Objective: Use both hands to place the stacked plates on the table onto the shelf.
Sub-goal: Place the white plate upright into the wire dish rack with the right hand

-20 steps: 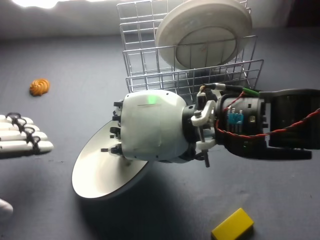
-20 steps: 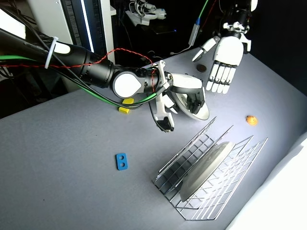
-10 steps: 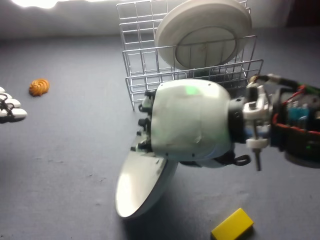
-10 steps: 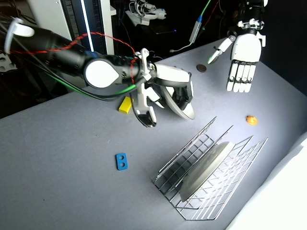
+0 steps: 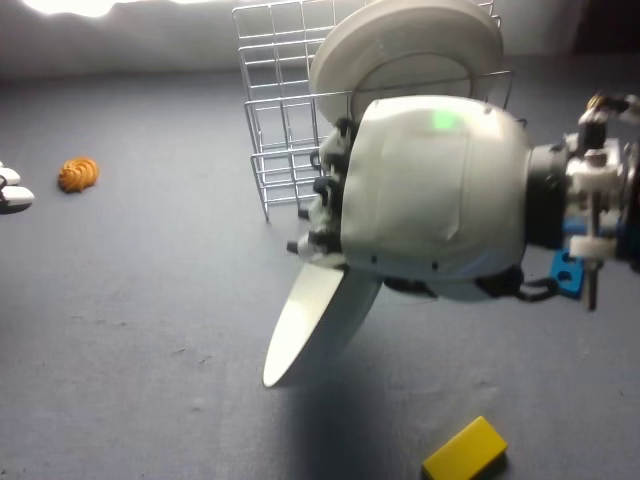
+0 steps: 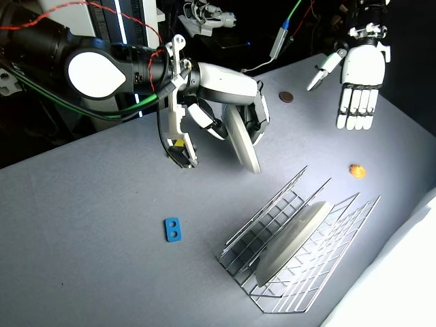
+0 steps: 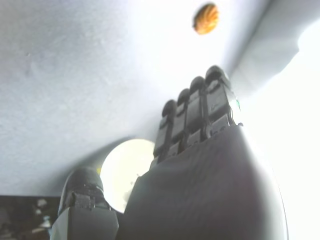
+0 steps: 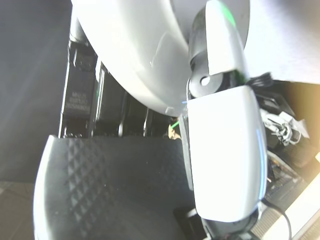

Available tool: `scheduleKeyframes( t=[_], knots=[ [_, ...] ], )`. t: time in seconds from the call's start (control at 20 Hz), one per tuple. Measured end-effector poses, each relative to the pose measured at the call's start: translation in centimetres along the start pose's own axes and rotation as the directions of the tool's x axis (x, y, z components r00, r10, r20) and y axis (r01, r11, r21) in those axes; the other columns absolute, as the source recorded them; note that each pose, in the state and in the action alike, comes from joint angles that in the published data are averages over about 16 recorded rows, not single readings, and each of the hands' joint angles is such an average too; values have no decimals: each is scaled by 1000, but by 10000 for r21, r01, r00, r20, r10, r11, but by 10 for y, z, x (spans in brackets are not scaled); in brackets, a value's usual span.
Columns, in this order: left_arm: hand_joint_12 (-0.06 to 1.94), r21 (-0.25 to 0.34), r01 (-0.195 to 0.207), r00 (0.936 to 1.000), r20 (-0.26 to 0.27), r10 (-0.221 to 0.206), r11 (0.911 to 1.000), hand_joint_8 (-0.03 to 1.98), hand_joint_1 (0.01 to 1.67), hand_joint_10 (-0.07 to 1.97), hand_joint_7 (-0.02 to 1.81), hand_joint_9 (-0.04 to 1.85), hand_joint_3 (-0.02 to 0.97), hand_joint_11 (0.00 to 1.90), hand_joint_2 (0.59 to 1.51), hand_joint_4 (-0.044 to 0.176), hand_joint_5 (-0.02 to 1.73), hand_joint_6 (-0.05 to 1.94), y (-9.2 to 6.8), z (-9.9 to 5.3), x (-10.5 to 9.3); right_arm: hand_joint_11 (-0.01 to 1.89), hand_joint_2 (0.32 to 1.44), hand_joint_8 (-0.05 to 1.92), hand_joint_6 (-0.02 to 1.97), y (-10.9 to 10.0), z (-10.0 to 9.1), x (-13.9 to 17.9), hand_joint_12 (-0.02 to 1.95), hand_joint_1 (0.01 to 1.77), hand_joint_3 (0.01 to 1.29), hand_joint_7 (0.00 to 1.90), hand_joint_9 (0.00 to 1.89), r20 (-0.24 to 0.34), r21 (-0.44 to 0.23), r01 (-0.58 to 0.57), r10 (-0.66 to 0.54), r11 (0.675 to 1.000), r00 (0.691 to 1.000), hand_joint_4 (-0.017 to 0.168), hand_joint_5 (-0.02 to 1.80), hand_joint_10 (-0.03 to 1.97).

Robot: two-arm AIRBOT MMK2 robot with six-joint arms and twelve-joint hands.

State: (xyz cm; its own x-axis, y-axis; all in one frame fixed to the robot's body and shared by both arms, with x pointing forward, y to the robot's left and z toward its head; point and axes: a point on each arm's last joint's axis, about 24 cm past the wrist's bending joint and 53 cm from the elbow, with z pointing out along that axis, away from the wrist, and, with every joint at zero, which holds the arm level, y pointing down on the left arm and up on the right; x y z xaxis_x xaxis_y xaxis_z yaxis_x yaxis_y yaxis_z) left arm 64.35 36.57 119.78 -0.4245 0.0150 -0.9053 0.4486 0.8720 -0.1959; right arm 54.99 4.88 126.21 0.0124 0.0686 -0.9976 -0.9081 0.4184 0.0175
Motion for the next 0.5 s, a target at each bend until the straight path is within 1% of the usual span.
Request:
scheduleKeyframes(
  t=[0.15,0.3,0.4,0.5],
  knots=[
    [-2,177,-180,9998,64,179,9997,-3,16,2,14,19,19,13,1086,2,19,-6,-4,1,-2,907,1000,913,1087,-9,-4,-18,1005,1210,15,1044,1275,364,283,-163,153,9995,9992,6,908,90],
    [-3,497,-429,9990,129,423,9978,-4,16,2,16,17,19,13,1087,2,19,-6,-13,3,-3,899,1000,908,1080,-21,-8,-37,1011,1213,15,1045,1252,816,623,-569,517,9964,9953,5,911,165],
    [-3,765,-636,9979,149,626,9950,-3,16,2,17,15,19,13,1088,2,18,-6,-21,5,-2,899,1000,904,1076,-32,-11,-49,1009,1215,15,1046,1243,1157,881,-977,872,9913,9894,5,913,176],
    [-2,1065,-880,9961,163,867,9904,-3,16,2,17,14,19,13,1088,2,18,-6,-30,8,-1,901,1000,899,1071,-45,-13,-60,1009,1218,15,1050,1239,1484,1145,-1470,1294,9825,9804,5,916,194]
  ],
)
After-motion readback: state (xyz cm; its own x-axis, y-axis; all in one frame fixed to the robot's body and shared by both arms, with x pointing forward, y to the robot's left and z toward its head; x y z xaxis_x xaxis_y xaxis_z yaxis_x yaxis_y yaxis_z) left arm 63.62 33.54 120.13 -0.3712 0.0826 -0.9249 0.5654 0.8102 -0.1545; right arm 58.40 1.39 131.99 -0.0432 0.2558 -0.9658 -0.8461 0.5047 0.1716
